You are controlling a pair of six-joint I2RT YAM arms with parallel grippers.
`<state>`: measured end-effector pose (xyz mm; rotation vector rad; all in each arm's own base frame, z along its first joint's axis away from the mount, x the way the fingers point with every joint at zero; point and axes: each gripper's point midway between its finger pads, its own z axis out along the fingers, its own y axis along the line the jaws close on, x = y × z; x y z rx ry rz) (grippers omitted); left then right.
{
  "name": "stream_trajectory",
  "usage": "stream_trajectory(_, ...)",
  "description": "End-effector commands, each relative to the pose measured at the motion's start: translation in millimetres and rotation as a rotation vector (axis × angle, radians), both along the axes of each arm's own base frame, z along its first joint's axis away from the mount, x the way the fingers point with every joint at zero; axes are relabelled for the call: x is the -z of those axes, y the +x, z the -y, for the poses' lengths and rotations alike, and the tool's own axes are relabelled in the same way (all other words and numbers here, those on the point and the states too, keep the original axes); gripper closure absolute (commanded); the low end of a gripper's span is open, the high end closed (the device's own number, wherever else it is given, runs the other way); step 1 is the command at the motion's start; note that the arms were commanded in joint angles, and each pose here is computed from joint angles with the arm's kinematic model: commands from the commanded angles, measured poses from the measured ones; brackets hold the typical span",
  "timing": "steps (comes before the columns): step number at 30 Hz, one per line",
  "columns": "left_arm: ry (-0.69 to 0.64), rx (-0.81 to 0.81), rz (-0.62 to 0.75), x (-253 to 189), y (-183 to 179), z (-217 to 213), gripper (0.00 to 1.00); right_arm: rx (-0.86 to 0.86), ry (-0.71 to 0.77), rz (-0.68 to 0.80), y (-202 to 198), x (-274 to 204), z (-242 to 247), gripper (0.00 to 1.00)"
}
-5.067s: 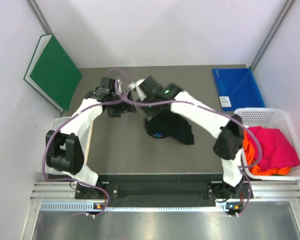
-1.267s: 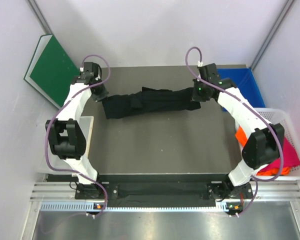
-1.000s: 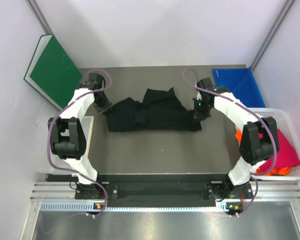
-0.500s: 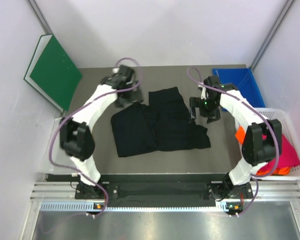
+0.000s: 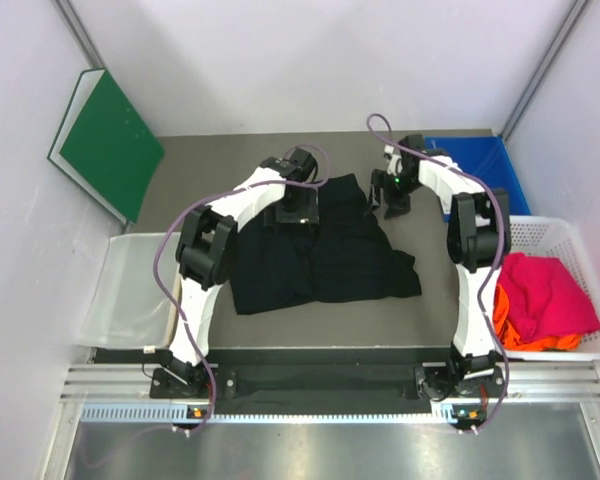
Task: Fold and stack the t-shirts
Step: Flatten out the tshirt
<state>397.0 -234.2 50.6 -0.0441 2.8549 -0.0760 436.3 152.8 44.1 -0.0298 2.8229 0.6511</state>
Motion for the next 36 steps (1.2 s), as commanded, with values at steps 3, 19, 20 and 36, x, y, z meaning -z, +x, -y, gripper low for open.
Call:
stream_trajectory(3,0.071,-0.033,0.01,-7,8,-12,0.01,-0.117,0.036,-0.073,-6,14,-40,0.8)
stream_trajectory(19,0.15,-0.195,0.037,-17,15,-88,0.86,-0.057,-0.077,0.157,2,-47,-9,1.0)
stream_trajectory(20,0.144,-0.188,0.034,-15,15,-86,0.57,-0.059,-0.073,0.15,2,-45,-10,1.0)
stream_trajectory(36,0.032,-0.122,-0.039,16,16,-55,0.47,-0.079,-0.021,0.037,-3,-8,-23,1.0)
